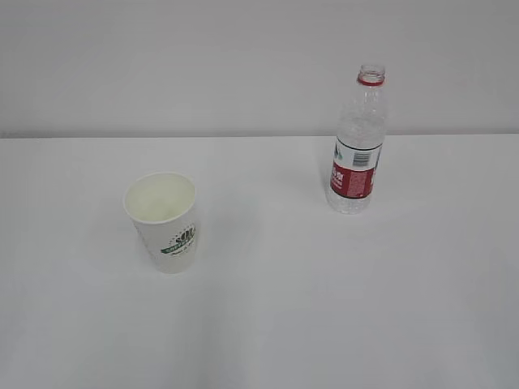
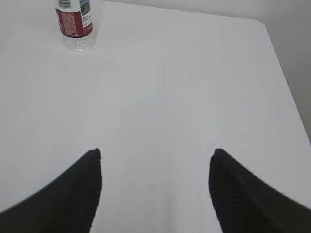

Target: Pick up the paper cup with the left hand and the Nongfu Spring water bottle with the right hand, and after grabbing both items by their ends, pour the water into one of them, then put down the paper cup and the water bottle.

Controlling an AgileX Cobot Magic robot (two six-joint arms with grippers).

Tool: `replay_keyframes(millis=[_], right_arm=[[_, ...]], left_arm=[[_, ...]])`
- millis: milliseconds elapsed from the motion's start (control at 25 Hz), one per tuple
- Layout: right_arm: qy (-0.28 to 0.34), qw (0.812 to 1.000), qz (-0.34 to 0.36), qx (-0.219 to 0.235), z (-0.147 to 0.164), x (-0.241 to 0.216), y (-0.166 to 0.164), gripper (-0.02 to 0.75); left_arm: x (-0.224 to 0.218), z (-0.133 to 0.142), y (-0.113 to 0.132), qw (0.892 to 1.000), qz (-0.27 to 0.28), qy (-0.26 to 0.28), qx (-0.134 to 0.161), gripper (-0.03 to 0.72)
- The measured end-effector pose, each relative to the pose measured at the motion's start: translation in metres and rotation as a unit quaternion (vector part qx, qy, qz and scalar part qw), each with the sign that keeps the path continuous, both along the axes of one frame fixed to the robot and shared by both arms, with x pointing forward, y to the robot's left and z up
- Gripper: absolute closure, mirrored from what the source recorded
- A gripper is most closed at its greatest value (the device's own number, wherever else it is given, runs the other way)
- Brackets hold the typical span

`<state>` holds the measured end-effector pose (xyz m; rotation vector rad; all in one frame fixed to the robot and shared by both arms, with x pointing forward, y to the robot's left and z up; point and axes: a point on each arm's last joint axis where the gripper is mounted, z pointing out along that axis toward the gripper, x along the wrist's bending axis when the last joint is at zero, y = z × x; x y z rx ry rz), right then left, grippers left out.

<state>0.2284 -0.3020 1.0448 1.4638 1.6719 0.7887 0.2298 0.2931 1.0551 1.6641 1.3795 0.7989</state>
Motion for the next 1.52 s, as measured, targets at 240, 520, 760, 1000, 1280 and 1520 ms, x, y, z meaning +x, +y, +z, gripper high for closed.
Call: replay_keyframes(millis=[240,520,760,1000,1280,1520], right_arm=[[0.0,1.0,0.0,0.0,0.0,0.0,0.0,0.216],[0.0,1.0,0.0,0.0,0.0,0.0,0.0,0.216],[0.0,1.0,0.0,0.0,0.0,0.0,0.0,0.216],[0.0,1.0,0.0,0.0,0.0,0.0,0.0,0.216],[0.0,1.0,0.0,0.0,0.0,0.0,0.0,0.216],[-0.005,1.0,0.0,0.0,0.0018,-0.0004,0.0,0.216]], left_arm=[[0.0,0.0,0.0,1.0,0.0,0.0,0.0,0.221],[0.0,0.0,0.0,1.0,0.0,0.0,0.0,0.243],[0.0,0.0,0.0,1.0,0.0,0.0,0.0,0.183],[0.0,0.0,0.0,1.0,0.0,0.0,0.0,0.064],[-0.0004,0.0002,-0.0023,1.0,-0.008,0.001,-0.012,0.113],[-0.0009,0.0098,-0.0023,0.999,-0.007,-0.033,-0.019,0.118]])
